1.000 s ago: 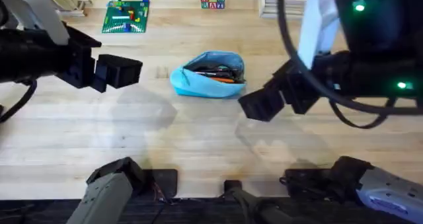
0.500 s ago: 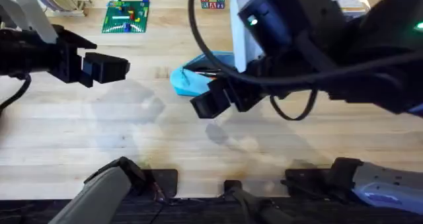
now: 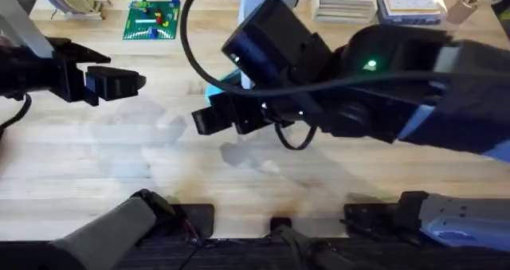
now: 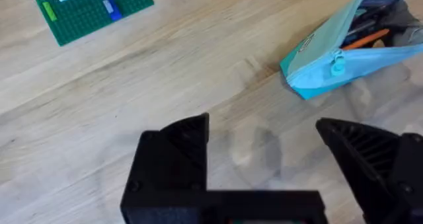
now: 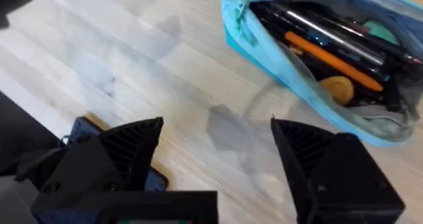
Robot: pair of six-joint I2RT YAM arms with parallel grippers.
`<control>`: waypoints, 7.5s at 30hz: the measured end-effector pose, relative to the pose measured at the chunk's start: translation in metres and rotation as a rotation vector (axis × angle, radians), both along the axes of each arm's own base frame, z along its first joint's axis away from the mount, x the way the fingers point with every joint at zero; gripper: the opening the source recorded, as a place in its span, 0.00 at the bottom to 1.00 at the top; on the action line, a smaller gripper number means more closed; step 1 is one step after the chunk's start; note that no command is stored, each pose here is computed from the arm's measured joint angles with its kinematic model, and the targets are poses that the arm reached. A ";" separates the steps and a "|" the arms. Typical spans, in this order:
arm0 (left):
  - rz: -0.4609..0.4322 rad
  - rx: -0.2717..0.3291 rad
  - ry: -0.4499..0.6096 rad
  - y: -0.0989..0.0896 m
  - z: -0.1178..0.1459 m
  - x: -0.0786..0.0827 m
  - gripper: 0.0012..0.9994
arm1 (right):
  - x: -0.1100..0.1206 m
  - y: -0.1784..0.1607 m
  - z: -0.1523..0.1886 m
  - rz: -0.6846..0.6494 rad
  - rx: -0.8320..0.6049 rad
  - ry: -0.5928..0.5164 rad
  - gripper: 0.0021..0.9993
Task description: Unzip the bag, pick up the pens from the table one at a time and place them inside, then zip the bag closed.
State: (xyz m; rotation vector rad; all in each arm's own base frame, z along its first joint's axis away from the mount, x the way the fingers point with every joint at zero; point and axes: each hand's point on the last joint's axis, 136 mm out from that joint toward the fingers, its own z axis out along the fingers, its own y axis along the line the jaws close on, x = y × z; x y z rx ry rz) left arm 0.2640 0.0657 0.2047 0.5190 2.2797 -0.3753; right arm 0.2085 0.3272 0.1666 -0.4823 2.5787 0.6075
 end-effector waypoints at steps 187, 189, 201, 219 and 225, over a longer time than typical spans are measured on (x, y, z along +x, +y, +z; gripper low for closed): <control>-0.014 -0.009 -0.013 -0.003 0.002 0.000 0.99 | 0.078 0.042 -0.073 -0.317 -0.094 -0.320 0.03; -0.014 -0.011 -0.011 -0.003 0.002 0.000 0.99 | 0.078 0.042 -0.073 -0.317 -0.094 -0.320 0.03; -0.014 -0.020 -0.001 -0.005 0.001 -0.002 0.99 | 0.078 0.041 -0.068 -0.232 -0.147 -0.366 0.03; -0.014 -0.021 0.001 -0.005 0.001 -0.002 0.99 | 0.073 0.039 -0.019 -0.185 -0.095 -0.425 0.03; -0.027 -0.072 0.053 -0.009 -0.009 -0.006 0.99 | 0.072 0.037 -0.021 -0.183 -0.105 -0.421 0.03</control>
